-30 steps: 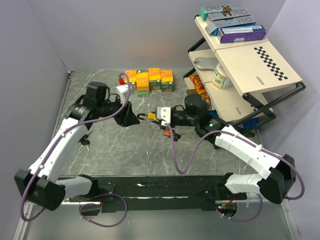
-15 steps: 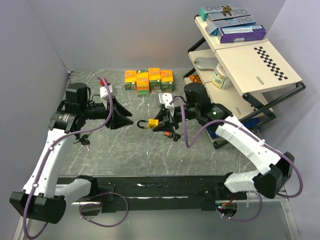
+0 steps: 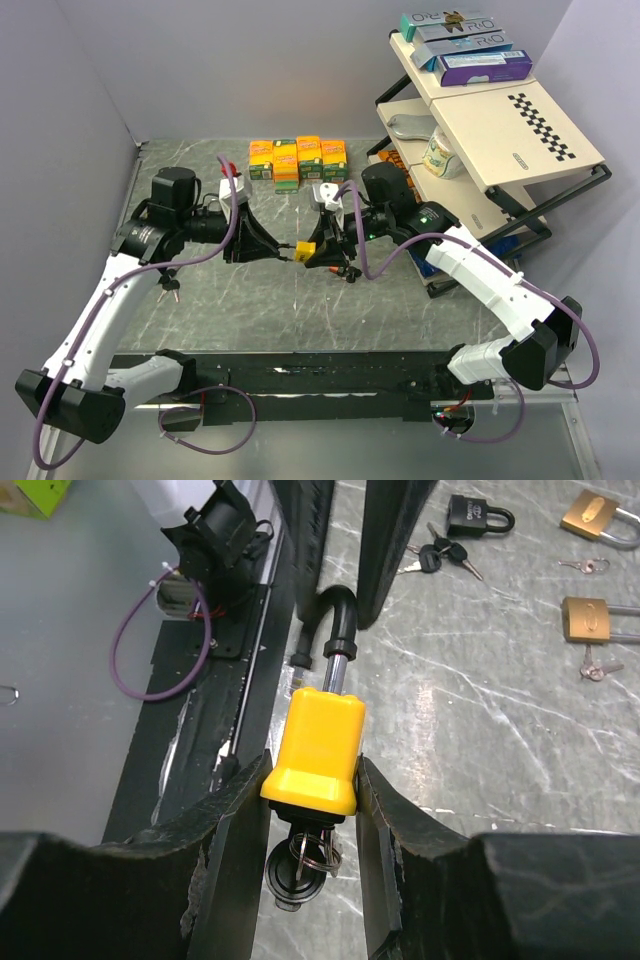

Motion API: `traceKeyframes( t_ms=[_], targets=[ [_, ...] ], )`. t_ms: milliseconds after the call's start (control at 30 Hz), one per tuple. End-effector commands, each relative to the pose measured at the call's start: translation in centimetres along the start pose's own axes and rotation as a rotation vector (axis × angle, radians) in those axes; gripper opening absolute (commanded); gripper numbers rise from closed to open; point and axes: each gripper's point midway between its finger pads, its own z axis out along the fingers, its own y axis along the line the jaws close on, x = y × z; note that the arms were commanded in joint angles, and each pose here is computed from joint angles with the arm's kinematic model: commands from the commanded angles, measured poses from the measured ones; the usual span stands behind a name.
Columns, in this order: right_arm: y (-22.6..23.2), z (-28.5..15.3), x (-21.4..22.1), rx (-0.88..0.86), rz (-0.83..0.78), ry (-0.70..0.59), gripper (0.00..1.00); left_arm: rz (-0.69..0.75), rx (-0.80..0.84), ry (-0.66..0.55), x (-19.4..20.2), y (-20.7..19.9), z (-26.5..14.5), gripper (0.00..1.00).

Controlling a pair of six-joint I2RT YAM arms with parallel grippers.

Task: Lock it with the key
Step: Lock the lock.

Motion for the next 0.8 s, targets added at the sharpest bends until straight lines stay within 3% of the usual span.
traceKeyframes(
  t_ms=[0, 100, 233, 333, 533, 767],
  targets=[
    [0.5, -0.8, -3.8, -0.028, -0.076, -0.096, 0.0, 0.023, 0.028, 0.023, 0.5, -0.2, 0.2, 0.28],
    [0.5, -0.8, -3.9, -0.039, -0.063, -0.1, 0.0, 0.039, 0.031, 0.024, 0.6, -0.2, 0.3, 0.25],
    [0.4, -0.4, -3.9, -0.059, -0.04, -0.093, 0.0, 0.059, 0.037, 0.013, 0.4, -0.4, 0.3, 0.08],
    [0.1, -0.3, -4.1, -0.053, -0.038, -0.097, 0.0, 0.061, 0.043, 0.0, 0.1, -0.6, 0.4, 0.01],
    [-1.2, 0.2, -4.2, -0.028, -0.032, -0.1, 0.0, 0.03, 0.067, 0.005, 0.6, -0.8, 0.7, 0.01],
    [0.3, 1.5, -4.9, -0.122, -0.025, -0.113, 0.0, 0.07, 0.062, -0.033, -0.3, -0.1, 1.6, 0.01]
  ],
)
